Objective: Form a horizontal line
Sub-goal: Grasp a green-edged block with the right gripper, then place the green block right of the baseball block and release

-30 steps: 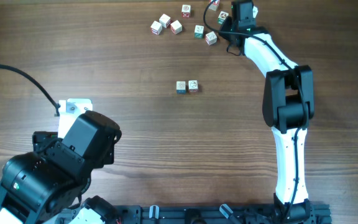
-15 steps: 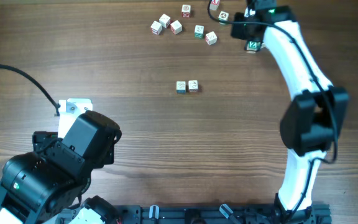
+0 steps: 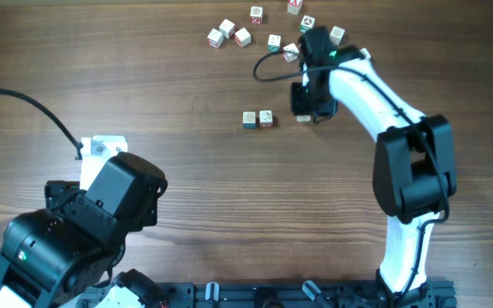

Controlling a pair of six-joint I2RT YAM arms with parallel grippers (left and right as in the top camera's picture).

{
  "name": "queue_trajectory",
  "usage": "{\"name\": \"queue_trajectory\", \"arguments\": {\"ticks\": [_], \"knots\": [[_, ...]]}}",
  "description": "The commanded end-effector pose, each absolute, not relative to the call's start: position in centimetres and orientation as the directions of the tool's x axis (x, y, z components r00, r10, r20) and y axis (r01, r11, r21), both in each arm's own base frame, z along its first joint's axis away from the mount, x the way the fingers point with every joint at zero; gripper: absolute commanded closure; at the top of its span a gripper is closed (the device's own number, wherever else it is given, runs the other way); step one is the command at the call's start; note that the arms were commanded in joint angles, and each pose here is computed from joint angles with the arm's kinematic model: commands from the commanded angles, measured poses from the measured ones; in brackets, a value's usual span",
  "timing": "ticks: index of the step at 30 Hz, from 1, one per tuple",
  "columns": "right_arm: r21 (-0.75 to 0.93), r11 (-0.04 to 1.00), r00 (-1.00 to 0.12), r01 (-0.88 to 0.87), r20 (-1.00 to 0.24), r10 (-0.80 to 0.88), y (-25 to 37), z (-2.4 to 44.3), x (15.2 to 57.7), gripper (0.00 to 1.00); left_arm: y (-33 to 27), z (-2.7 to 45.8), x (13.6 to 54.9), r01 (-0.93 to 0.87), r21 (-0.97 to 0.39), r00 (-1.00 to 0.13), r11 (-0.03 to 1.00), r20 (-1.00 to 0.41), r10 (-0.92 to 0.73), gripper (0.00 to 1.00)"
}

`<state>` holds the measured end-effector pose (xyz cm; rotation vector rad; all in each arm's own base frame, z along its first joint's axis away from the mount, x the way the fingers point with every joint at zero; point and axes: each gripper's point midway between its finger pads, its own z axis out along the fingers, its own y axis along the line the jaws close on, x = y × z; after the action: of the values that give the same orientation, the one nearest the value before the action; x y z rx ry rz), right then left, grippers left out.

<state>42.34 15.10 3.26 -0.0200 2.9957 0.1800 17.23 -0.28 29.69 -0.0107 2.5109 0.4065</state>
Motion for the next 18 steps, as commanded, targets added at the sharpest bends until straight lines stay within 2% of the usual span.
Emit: {"name": "queue_trajectory", "arguments": {"ticks": [1,8,15,16,18], "knots": [[0.135,0.991,-0.991,-0.026,-0.134,-0.007,16.7,-0.3,40.8,0.66,-0.1,29.8,17.2,-0.122,0.275,-0.82,0.954,-0.569,0.059,0.0],[0.167,0.985,-0.978,-0.054,-0.209,-0.018,18.9,-0.9,41.6,0.66,-0.1,29.8,17.2,-0.122,0.275,-0.82,0.954,-0.569,0.059,0.0],[0.144,0.987,-0.987,-0.073,-0.149,-0.051,19.3,-1.3,39.7,0.64,-0.1,29.8,17.2,-0.122,0.275,-0.82,0.954,-0.569,0.059,0.0],[0.128,0.989,-0.989,-0.068,-0.142,-0.05,18.9,-1.3,39.5,0.58,-0.1,29.8,17.2,-0.122,0.275,-0.82,0.954,-0.569,0.059,0.0],[0.091,0.994,-0.987,-0.062,-0.15,-0.048,18.3,-1.4,39.6,0.55,-0.1,29.8,17.2,-0.122,0.275,-0.82,0.954,-0.569,0.059,0.0]]}}
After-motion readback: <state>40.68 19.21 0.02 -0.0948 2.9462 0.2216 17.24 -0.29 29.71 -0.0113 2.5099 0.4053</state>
